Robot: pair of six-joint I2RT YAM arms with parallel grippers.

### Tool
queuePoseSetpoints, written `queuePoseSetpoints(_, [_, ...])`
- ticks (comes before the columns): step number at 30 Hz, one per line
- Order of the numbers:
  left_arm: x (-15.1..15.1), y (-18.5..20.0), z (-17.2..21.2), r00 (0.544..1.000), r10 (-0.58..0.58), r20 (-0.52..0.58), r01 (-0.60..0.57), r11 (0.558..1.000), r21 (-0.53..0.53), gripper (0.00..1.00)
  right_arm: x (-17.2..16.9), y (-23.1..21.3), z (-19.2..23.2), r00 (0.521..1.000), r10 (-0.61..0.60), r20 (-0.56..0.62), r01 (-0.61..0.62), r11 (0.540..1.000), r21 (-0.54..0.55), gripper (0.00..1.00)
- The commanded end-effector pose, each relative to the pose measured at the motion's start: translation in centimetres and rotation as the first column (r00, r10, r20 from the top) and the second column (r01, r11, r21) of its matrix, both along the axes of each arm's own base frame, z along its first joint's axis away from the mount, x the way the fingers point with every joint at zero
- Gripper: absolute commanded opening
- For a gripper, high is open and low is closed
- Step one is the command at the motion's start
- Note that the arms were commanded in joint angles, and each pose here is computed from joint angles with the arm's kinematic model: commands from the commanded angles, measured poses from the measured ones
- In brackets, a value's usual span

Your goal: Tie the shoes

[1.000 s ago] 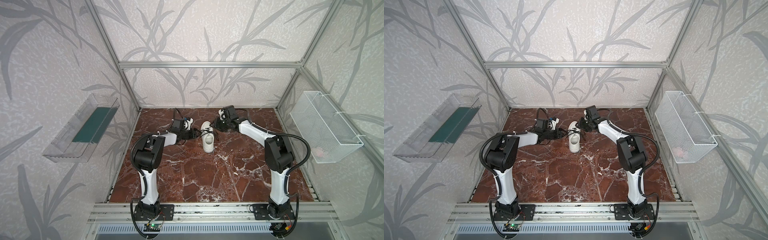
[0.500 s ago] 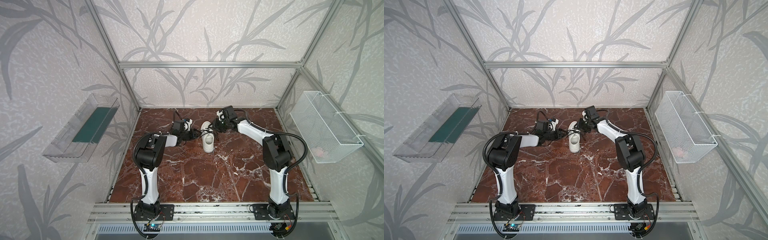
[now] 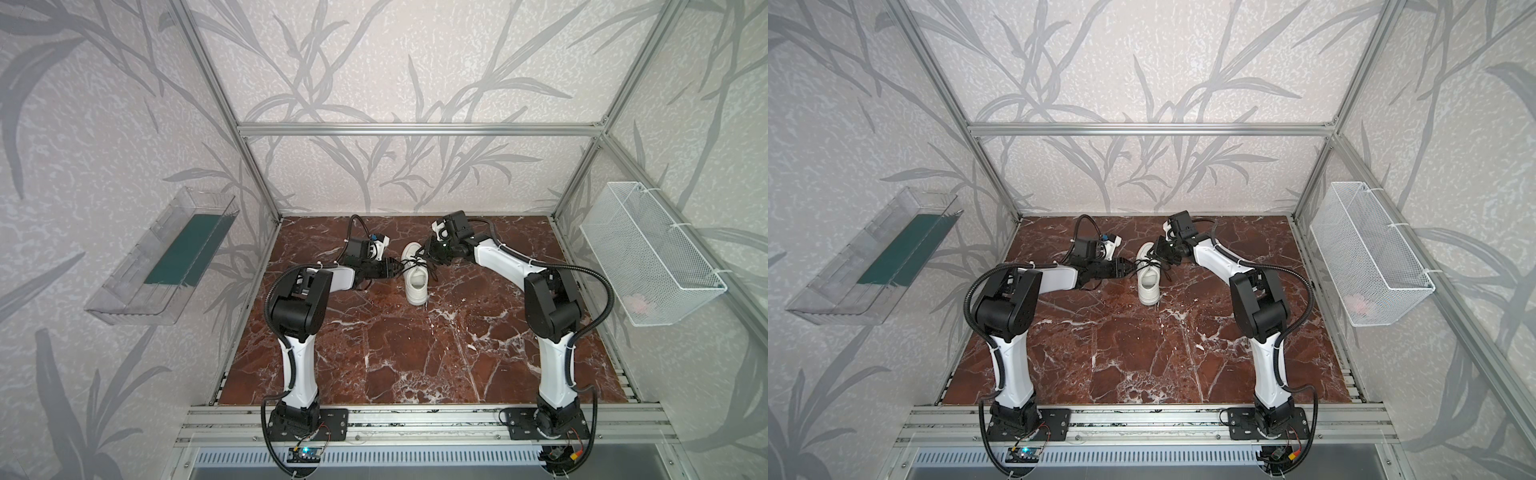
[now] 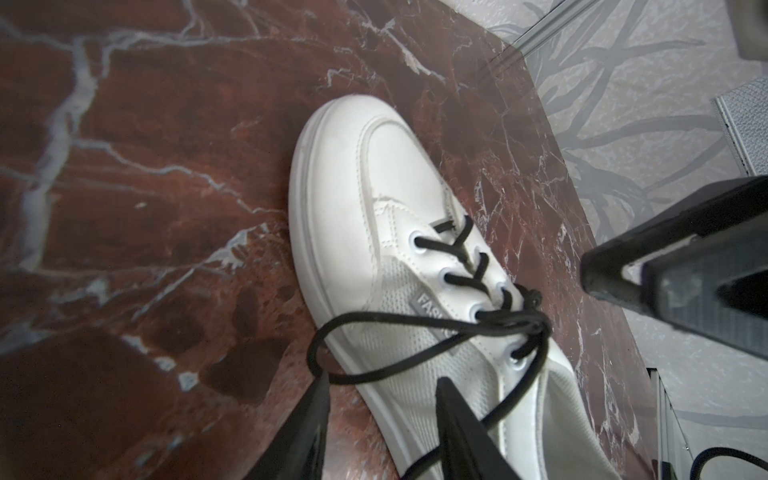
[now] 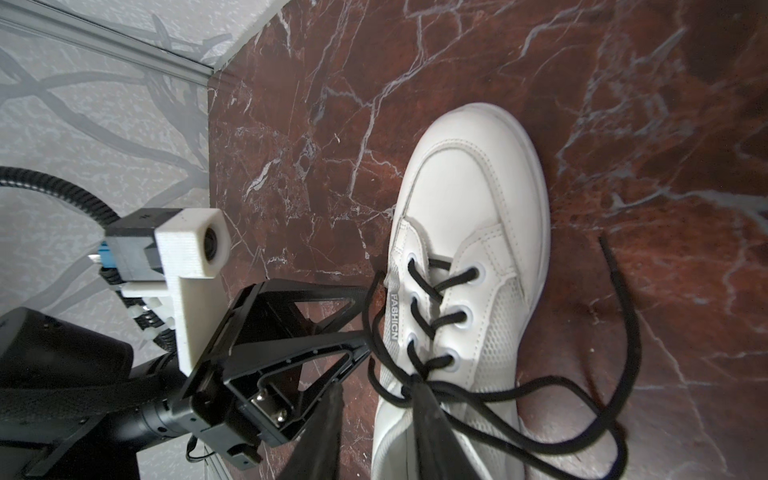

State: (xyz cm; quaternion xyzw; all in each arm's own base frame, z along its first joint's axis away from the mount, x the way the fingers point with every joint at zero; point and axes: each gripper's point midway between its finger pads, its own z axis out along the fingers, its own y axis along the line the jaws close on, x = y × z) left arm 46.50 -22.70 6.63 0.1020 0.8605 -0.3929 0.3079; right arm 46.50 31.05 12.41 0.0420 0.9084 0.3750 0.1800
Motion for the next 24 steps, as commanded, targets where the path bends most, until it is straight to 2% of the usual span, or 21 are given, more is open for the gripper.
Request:
queuePoseSetpoints(1, [0.3, -0.9, 2.0, 0.995, -0.070, 0.070, 0.071, 0.997, -0.001, 0.45, -0.1, 0.4, 0.5, 1.000, 0.025, 0.003, -0.025, 1.000, 0.004, 0.30])
queuePoseSetpoints(16, [0.2, -2.4, 1.6, 0.989, -0.138, 0.050, 0.138, 0.990, 0.004, 0.44, 0.1, 0.6, 0.0, 0.999, 0.024, -0.024, -0.023, 1.000, 0.018, 0.29])
queuePoseSetpoints(24, [0.1, -2.7, 0.8, 0.985, -0.169, 0.042, 0.166, 0.985, 0.051, 0.44, 0.3, 0.5, -0.1, 0.999, 0.019, -0.038, -0.018, 0.999, 0.041, 0.29])
